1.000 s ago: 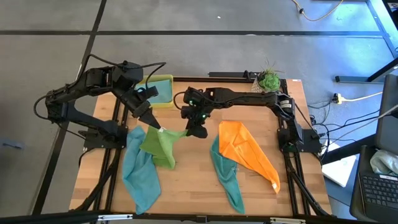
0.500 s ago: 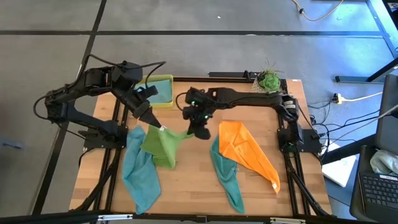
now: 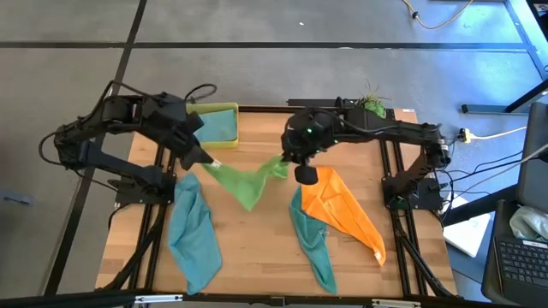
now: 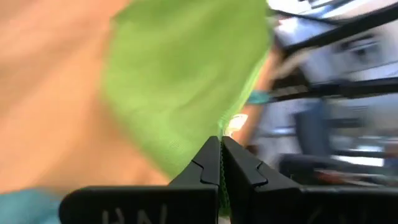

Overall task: Fold microfiber towels
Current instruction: Fold the green towel

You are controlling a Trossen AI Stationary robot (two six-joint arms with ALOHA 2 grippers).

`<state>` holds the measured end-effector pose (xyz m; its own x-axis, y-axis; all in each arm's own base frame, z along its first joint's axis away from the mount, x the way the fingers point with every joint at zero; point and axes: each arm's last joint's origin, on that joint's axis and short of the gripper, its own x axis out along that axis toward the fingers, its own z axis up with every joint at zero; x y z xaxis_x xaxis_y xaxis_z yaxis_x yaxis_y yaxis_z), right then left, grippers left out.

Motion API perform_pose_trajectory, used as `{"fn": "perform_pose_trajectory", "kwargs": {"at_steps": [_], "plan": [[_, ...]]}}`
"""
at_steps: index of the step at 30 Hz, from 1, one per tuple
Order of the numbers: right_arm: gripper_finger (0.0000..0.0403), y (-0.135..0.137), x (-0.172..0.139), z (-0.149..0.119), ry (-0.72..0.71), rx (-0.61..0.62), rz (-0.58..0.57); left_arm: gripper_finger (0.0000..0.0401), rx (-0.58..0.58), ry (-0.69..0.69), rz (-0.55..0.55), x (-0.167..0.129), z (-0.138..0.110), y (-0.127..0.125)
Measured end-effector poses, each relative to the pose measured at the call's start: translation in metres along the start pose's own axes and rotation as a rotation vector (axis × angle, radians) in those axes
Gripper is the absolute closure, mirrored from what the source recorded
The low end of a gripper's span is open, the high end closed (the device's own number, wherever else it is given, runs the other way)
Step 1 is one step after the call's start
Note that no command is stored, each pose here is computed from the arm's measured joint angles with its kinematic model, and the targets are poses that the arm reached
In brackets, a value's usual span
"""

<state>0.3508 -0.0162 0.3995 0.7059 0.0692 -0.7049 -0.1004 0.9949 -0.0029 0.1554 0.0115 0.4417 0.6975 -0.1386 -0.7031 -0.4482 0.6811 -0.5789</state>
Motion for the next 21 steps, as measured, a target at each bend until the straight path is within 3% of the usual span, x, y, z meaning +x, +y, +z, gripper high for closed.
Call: {"fn": "perform_pose_trajectory", "kwargs": {"at_steps": [4, 8, 10, 14, 21], "plan": [[0.0401, 0.018, -0.017, -0.002, 0.031, -0.054, -0.118, 0.0401, 0.050, 0.017, 0.212, 0.002, -0.013, 0.005], [0.0401, 0.038, -0.046, 0.003, -0.061, -0.093, -0.307, 0.0401, 0.067, -0.028, 0.237, 0.005, -0.016, -0.002], [0.0400, 0.037, -0.049, 0.005, -0.098, -0.078, -0.271, 0.0401, 0.062, -0.061, 0.236, 0.006, -0.017, -0.005], [0.0397, 0.047, -0.049, 0.007, -0.134, -0.124, -0.026, 0.0401, 0.038, -0.108, 0.175, 0.008, -0.018, -0.016], [0.0395, 0.061, -0.050, 0.009, -0.160, -0.150, -0.020, 0.0401, -0.031, -0.099, 0.048, 0.009, -0.031, -0.035]]}}
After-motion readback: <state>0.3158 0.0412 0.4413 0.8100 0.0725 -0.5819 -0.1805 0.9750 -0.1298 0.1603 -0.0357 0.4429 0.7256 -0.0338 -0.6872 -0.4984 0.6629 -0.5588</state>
